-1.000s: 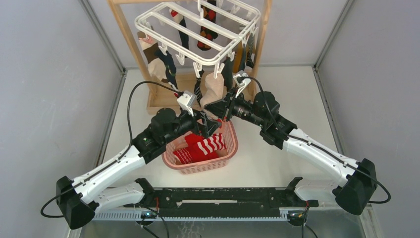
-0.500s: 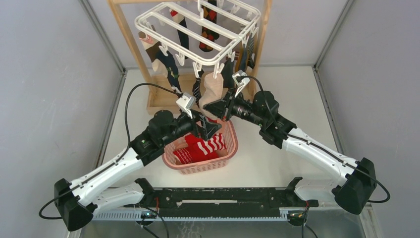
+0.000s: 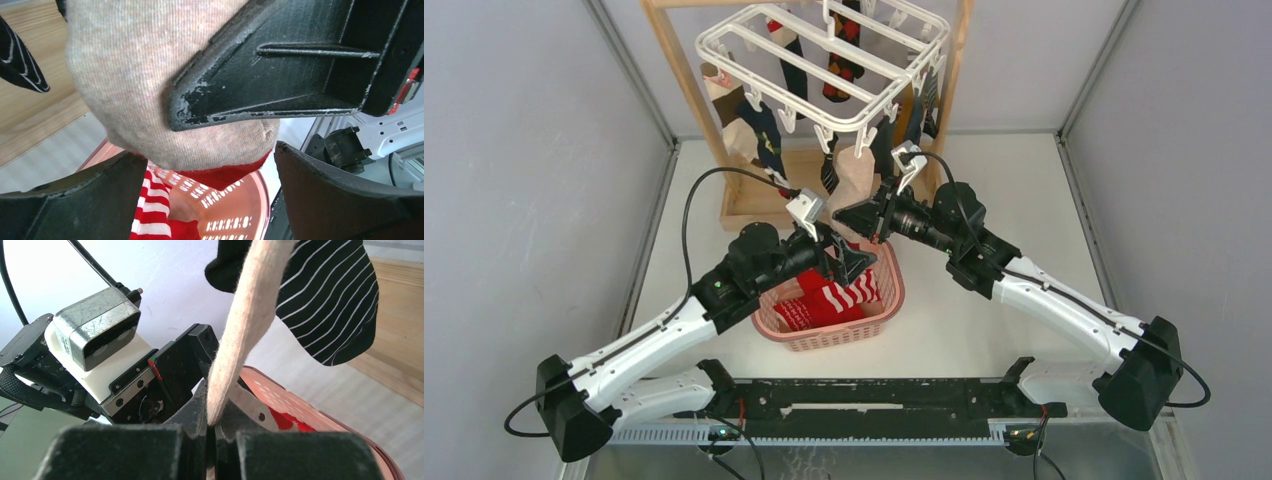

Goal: Remove the socks clipped to the hanger
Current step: Remove the sock from the hanger.

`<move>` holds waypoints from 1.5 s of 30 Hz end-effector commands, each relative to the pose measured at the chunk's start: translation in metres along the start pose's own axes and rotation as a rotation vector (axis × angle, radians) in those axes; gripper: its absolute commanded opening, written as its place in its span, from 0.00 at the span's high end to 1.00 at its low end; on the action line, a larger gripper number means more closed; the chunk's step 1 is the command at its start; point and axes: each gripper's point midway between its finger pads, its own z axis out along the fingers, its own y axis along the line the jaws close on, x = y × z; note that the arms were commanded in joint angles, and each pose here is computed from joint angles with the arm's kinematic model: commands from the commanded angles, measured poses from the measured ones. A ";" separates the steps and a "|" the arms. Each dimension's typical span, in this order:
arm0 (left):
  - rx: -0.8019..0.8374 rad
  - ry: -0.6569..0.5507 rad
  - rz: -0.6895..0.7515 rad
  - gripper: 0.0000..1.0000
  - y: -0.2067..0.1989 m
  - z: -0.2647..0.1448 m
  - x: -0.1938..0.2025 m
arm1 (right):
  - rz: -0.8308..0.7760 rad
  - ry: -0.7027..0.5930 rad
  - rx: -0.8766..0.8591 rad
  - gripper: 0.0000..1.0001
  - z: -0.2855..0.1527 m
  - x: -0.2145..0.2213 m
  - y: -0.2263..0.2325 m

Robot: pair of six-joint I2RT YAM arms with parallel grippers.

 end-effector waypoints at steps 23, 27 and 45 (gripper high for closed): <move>-0.046 -0.033 0.043 0.72 0.009 0.003 -0.005 | -0.008 -0.037 -0.072 1.00 -0.002 -0.020 0.028; -0.048 -0.033 0.042 0.97 0.009 0.002 -0.006 | -0.008 -0.036 -0.069 1.00 -0.002 -0.019 0.027; -0.094 -0.024 0.028 1.00 0.012 -0.018 -0.010 | -0.031 -0.009 0.082 0.58 -0.004 -0.009 -0.007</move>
